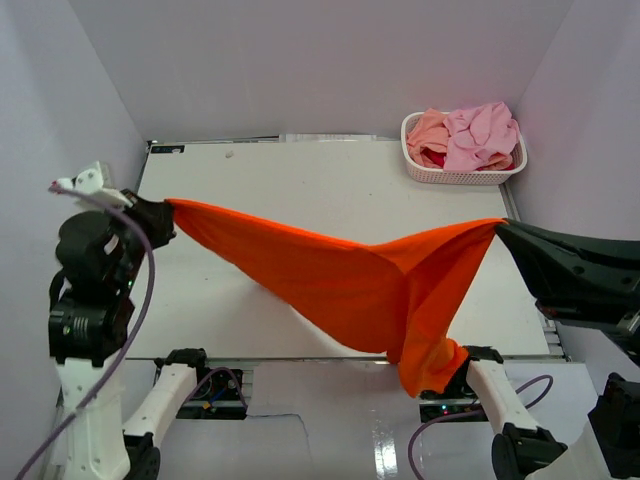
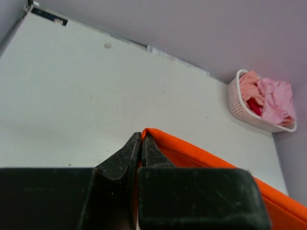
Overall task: Fold and stack the t-shirts
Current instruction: Flatten out the tshirt
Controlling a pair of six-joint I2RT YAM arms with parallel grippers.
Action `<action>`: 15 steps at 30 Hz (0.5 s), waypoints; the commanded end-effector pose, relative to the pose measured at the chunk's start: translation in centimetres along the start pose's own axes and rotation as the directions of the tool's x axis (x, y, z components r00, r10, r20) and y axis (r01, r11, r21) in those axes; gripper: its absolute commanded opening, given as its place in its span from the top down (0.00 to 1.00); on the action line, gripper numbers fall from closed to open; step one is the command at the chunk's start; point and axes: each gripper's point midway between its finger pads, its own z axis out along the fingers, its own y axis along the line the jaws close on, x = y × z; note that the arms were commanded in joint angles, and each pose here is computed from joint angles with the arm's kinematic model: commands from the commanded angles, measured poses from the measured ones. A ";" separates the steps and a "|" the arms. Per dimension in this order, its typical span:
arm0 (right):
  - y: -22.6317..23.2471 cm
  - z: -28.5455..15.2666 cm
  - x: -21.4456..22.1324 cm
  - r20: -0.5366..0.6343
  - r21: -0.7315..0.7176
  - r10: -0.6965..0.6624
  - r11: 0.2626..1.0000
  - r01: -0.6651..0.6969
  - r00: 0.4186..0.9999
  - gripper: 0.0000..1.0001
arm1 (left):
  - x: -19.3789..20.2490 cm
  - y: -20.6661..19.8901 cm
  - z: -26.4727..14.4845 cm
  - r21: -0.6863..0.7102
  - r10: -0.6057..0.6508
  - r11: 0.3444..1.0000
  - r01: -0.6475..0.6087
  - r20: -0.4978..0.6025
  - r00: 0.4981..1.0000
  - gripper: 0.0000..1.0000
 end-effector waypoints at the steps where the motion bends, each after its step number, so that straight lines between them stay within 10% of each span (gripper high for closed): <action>1: 1.4 -0.2 -1.5 0.055 -0.028 -0.038 0.999 0.039 0.998 0.92 | -3.0 0.0 -5.3 0.016 -0.029 1.000 0.027 0.155 0.988 1.00; 15: -0.4 -3.0 10.6 -0.082 0.060 0.310 0.950 -0.306 0.947 0.92 | 6.0 2.3 -7.5 0.041 -0.106 0.994 0.106 0.005 0.994 1.00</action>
